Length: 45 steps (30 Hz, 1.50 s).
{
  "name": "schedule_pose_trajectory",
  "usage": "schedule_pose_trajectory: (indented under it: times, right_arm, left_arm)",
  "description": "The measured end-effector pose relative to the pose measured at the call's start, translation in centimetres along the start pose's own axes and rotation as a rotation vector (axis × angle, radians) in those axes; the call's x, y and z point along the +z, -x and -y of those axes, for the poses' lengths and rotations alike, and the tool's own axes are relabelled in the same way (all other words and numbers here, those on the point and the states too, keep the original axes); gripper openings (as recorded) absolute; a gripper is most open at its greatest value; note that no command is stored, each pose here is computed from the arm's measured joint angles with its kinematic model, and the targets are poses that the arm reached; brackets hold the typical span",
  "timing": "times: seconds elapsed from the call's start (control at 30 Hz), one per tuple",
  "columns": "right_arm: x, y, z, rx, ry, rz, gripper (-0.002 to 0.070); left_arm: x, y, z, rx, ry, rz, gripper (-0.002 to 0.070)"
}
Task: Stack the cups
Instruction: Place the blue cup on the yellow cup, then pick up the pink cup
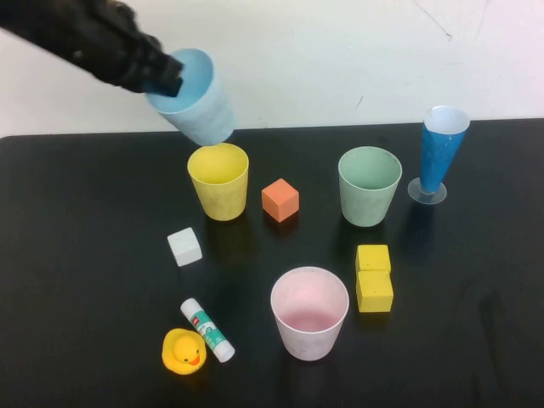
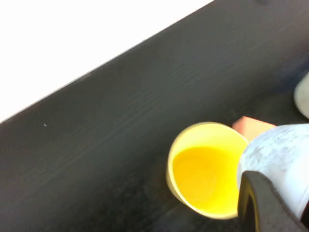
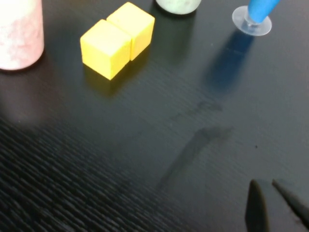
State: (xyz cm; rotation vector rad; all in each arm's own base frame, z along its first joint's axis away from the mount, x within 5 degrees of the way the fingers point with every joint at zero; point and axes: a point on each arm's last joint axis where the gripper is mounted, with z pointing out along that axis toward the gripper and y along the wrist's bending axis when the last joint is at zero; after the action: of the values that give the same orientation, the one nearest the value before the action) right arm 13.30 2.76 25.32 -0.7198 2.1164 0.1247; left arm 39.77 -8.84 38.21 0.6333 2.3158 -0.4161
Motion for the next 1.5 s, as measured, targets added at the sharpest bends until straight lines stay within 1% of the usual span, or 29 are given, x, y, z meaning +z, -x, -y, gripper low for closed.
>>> schedule_pose_trajectory:
  times: [0.07,0.2,0.33,0.4,0.47,0.5,0.53,0.67,0.7,0.77,0.83,0.9,1.0,1.1,1.2,1.27,1.4,1.5]
  right_arm:
    - [0.1,0.0,0.0,0.006,0.004,-0.001,-0.0003]
    - [0.1,0.0,0.0,0.009,0.005,0.001,-0.0003]
    - [0.1,0.0,0.0,0.010,0.005,0.000,-0.0003]
    - [0.1,0.0,0.0,0.009,0.005,0.000,-0.0003]
    - [0.1,0.0,0.0,0.004,0.008,-0.001,-0.0003]
    - [0.1,0.0,0.0,0.004,0.012,-0.002,-0.0003]
    - [0.1,0.0,-0.1,0.003,0.020,-0.006,-0.0003]
    - [0.1,-0.1,-0.4,-0.008,0.053,-0.019,-0.0003]
    - [0.0,0.0,-0.4,-0.013,0.061,-0.019,-0.0003]
    - [-0.2,0.5,-0.4,-0.028,0.077,-0.017,-0.0003]
    - [-0.6,1.6,-0.2,-0.047,0.106,-0.011,-0.0003]
    - [-0.7,3.1,0.1,-0.057,0.164,-0.001,-0.0003]
    - [-0.5,5.5,0.5,-0.071,0.281,0.036,-0.0003]
    - [0.4,7.7,1.3,-0.072,0.400,0.056,-0.0003]
    - [2.5,9.8,1.8,-0.103,0.490,0.037,-0.0002]
    - [4.2,11.1,1.4,-0.152,0.521,0.021,-0.0002]
    - [8.1,13.8,-1.1,-0.301,0.577,-0.046,-0.0001]
    - [10.5,15.7,-3.4,-0.403,0.621,-0.094,-0.0001]
  left_arm:
    - [1.6,0.6,-0.3,0.003,0.026,-0.041,0.0014]
    - [4.8,0.4,-1.3,0.002,0.064,-0.127,0.0014]
    - [7.2,-0.2,-1.8,-0.014,0.058,-0.178,0.0014]
    - [8.1,-0.5,-1.7,-0.011,0.050,-0.194,0.0015]
    - [8.7,-0.5,-1.4,0.011,0.041,-0.203,0.0030]
    - [8.8,-0.5,-1.2,0.025,0.037,-0.202,0.0048]
    - [9.0,-0.4,-0.9,0.041,0.032,-0.202,0.0081]
    - [9.2,-0.1,-0.3,0.071,0.030,-0.183,0.0267]
    - [9.2,-0.1,-0.3,0.076,0.036,-0.181,0.0298]
    - [9.3,-0.1,-0.4,0.083,0.047,-0.182,0.0320]
    - [9.0,0.0,-0.4,0.089,0.065,-0.182,0.0300]
    - [8.1,0.2,-0.5,0.091,0.113,-0.176,0.0233]
    - [5.3,1.1,-0.7,0.099,0.224,-0.141,0.0107]
    - [1.2,2.2,-0.3,0.112,0.324,-0.067,0.0034]
    - [-3.7,3.1,0.8,0.126,0.387,0.029,0.0011]
    - [-6.6,3.4,1.7,0.127,0.401,0.091,0.0006]
    - [-11.8,3.2,4.0,0.122,0.376,0.210,0.0002]
    - [-14.9,1.7,5.7,0.115,0.354,0.270,0.0002]
